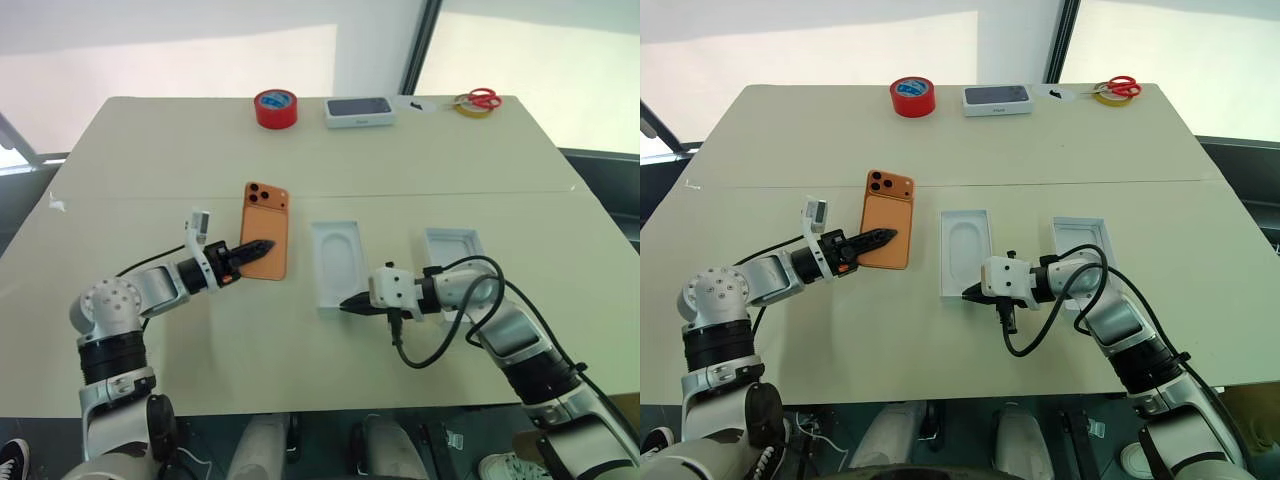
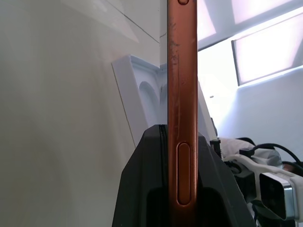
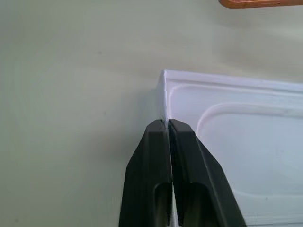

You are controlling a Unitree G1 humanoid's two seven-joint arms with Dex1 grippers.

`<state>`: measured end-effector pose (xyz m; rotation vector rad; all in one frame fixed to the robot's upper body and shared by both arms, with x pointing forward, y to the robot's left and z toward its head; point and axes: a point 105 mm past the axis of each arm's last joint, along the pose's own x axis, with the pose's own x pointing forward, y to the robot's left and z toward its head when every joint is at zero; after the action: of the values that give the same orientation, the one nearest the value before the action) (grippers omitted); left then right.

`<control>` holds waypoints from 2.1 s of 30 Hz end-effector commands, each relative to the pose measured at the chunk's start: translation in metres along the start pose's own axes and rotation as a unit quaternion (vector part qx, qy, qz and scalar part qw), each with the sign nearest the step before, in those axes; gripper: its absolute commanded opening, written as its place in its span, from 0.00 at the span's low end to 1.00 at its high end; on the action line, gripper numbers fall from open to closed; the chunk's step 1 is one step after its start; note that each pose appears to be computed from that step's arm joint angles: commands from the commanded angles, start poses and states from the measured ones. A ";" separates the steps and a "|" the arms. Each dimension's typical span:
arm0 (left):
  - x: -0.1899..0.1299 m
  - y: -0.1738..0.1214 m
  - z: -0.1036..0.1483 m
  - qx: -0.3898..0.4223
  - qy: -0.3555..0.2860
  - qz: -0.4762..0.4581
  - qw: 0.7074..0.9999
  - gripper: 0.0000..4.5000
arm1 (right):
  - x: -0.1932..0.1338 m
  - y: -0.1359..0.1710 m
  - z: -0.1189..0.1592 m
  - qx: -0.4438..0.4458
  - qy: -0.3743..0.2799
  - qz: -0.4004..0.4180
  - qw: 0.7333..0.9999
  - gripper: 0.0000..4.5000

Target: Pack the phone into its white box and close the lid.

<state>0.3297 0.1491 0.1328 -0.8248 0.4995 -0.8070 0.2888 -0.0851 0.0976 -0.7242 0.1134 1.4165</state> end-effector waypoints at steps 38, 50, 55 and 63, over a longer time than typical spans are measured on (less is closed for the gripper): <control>0.070 -0.023 -0.021 -0.051 -0.006 -0.047 0.998 0.00 | -0.060 -0.073 -0.010 0.033 -0.003 -0.176 0.984 0.75; 0.076 -0.023 -0.032 -0.024 0.017 -0.030 0.999 0.75 | -0.055 -0.071 -0.014 0.026 0.004 -0.175 0.984 0.77; 0.066 -0.031 -0.022 0.033 0.033 -0.030 0.998 0.75 | -0.051 -0.070 -0.013 0.026 -0.001 -0.170 0.985 0.77; 0.039 -0.031 0.000 0.128 0.055 -0.021 0.990 0.76 | -0.048 -0.071 -0.012 0.033 -0.006 -0.164 0.986 0.71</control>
<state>0.3386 0.1065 0.1404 -0.5873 0.5200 -0.9030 0.3472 -0.1342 0.1284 -0.6416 0.0678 1.0949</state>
